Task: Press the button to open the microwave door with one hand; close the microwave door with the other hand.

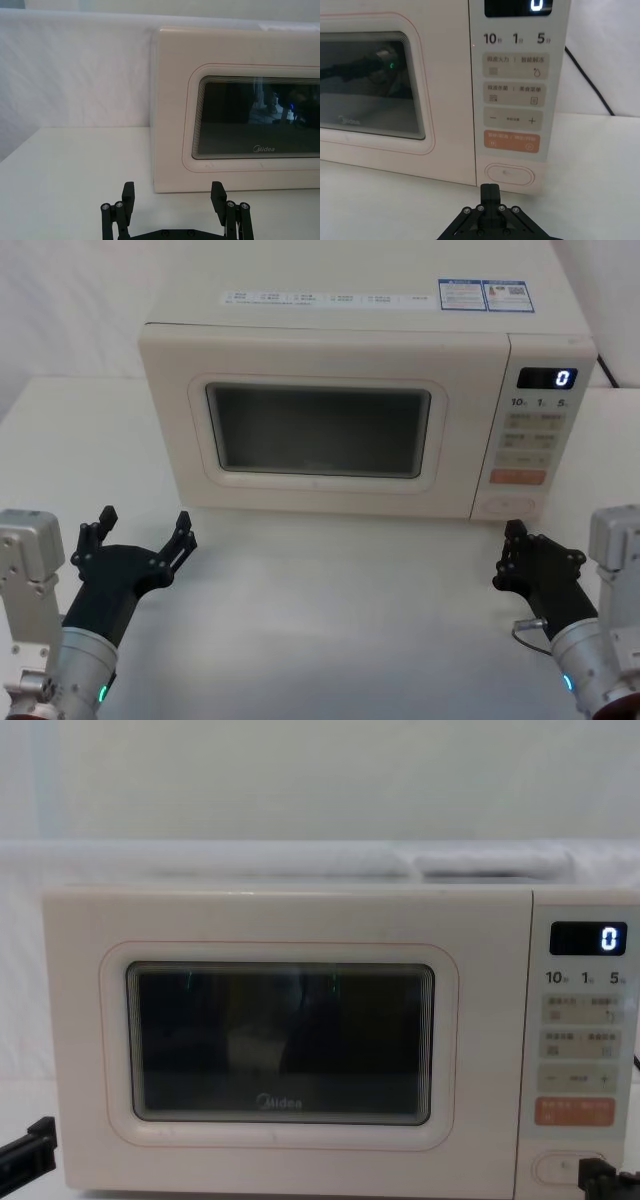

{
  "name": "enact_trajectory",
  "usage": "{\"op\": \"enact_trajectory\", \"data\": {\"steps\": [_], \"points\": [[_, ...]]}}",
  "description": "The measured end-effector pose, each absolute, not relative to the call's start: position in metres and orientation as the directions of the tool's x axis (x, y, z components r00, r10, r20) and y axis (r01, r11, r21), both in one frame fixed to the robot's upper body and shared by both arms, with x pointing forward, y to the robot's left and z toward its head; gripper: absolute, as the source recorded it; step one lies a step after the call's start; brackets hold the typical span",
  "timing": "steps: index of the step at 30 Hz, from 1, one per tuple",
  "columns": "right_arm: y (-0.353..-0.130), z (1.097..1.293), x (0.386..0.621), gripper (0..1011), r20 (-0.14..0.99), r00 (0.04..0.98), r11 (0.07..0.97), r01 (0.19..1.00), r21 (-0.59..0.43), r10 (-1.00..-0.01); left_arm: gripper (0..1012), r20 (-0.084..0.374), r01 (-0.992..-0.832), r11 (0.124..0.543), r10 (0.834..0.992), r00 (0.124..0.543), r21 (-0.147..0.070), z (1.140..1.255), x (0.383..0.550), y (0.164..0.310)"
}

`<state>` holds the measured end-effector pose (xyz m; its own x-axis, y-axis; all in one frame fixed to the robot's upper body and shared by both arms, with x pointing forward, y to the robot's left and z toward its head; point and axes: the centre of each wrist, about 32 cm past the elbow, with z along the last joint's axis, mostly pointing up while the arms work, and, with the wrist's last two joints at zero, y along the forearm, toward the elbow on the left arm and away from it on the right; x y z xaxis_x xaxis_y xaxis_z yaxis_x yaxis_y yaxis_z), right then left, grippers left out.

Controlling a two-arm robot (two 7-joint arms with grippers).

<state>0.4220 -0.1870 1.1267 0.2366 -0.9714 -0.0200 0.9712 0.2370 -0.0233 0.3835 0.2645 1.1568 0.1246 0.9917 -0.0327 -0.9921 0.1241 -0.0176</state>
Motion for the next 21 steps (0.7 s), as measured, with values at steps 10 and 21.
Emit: {"op": "enact_trajectory", "data": {"steps": [10, 21], "points": [[-0.180, 1.120, 0.441, 0, -0.042, 0.221, 0.222, 0.974, -0.037, -0.974, 1001, -0.033, -0.992, 0.124, 0.992, 0.125, -0.018, 1.157, 0.384, 0.265], [-0.180, 1.115, 0.457, 0, -0.038, 0.210, 0.211, 0.976, -0.050, -0.977, 1001, -0.033, -0.992, 0.124, 0.992, 0.125, -0.018, 1.157, 0.384, 0.265]]}}
